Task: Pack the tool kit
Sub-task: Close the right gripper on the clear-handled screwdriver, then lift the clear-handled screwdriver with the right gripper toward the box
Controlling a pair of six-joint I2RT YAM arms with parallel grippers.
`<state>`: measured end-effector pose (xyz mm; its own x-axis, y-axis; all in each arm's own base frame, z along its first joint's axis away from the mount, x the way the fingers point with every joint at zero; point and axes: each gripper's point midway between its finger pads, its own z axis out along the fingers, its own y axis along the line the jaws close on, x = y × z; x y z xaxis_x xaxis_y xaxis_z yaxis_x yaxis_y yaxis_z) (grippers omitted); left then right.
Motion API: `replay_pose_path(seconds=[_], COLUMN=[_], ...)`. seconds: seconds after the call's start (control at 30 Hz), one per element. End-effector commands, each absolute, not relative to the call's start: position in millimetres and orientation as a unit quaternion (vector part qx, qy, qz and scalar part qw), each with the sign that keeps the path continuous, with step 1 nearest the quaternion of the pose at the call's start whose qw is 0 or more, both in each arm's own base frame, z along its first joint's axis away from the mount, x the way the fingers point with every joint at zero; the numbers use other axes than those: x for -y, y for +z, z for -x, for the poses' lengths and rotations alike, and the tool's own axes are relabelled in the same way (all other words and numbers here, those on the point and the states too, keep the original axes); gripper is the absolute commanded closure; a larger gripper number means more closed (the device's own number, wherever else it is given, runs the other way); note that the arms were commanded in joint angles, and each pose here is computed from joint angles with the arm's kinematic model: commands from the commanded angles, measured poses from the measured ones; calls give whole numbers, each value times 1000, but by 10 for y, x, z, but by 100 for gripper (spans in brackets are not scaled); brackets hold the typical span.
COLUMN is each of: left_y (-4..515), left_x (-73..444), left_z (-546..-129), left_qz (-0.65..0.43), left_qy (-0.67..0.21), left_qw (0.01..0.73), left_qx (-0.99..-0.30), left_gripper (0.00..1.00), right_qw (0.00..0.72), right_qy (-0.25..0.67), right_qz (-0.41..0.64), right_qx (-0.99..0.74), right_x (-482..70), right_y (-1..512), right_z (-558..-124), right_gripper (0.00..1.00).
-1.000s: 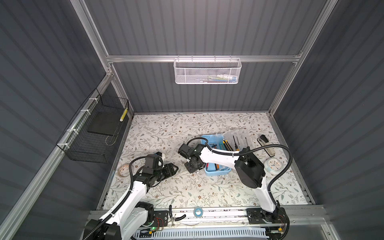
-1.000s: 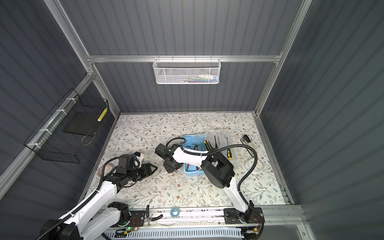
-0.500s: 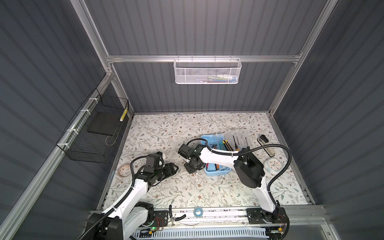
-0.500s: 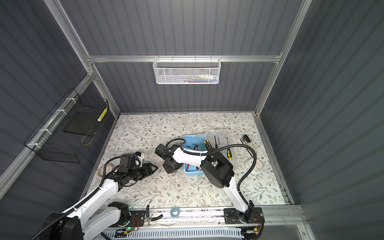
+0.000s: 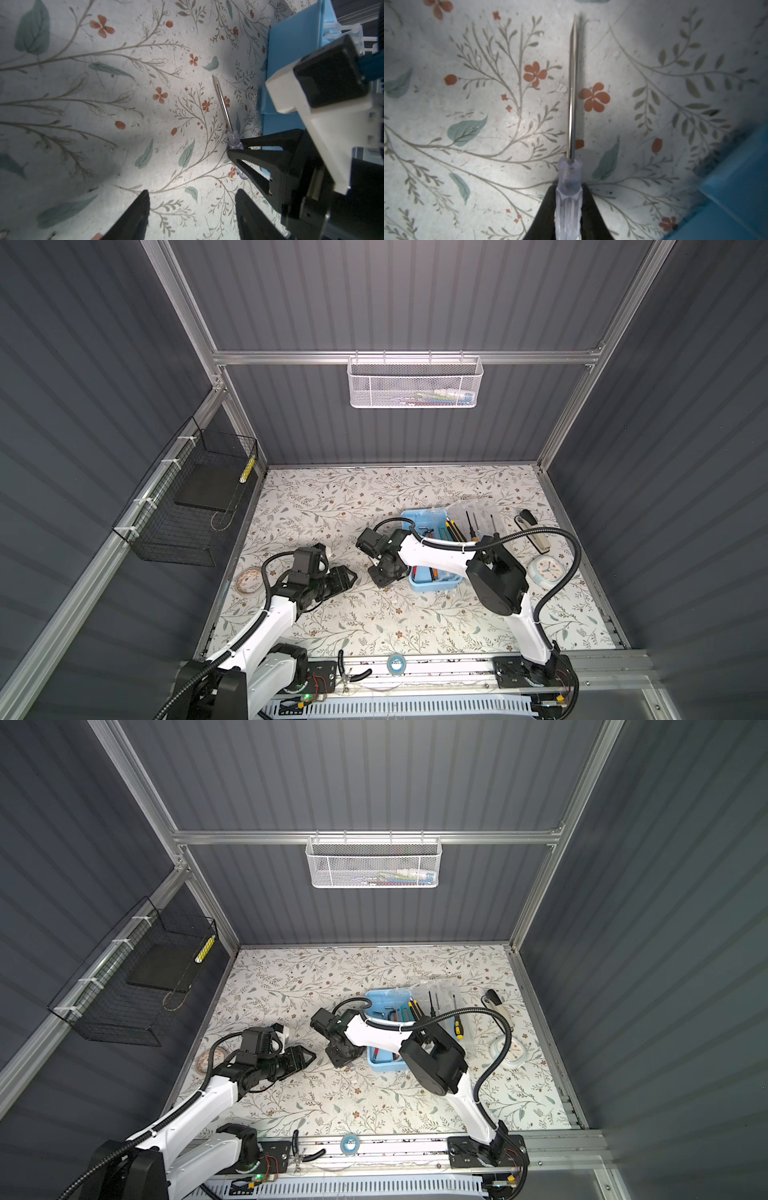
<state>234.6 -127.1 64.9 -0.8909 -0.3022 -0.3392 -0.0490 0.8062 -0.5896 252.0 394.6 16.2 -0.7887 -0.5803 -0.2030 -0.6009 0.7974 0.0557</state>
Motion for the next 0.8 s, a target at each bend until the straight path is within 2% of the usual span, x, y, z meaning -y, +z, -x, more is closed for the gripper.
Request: replay_pose_path(seconds=[0.0, 0.07, 0.1, 0.4, 0.6, 0.77], left_y=[727, 758, 777, 1127, 1518, 1752], left_x=[1262, 1264, 1265, 1332, 1488, 1875], left_z=[-2417, -2424, -2433, -2627, -2865, -3006], left_qz=[85, 83, 82, 75, 53, -15], left_qy=[-293, -294, -294, -312, -327, -279], left_qw=[230, 233, 235, 266, 301, 337], left_qx=[-924, -923, -923, -909, -894, -899], left_gripper=[34, 34, 34, 34, 34, 34], right_qw=[69, 74, 77, 138, 200, 243], right_qy=[55, 63, 68, 98, 71, 18], right_qz=[309, 311, 311, 308, 263, 196], right_qx=[-947, -945, -945, -936, -941, -950], right_x=[-3890, -3914, -3924, -3856, -3259, -2422], right_y=[96, 161, 206, 913, 1489, 1821], right_z=[-2452, -2451, -2457, -2537, -2792, -3005], right_gripper=[86, 99, 100, 100, 100, 100])
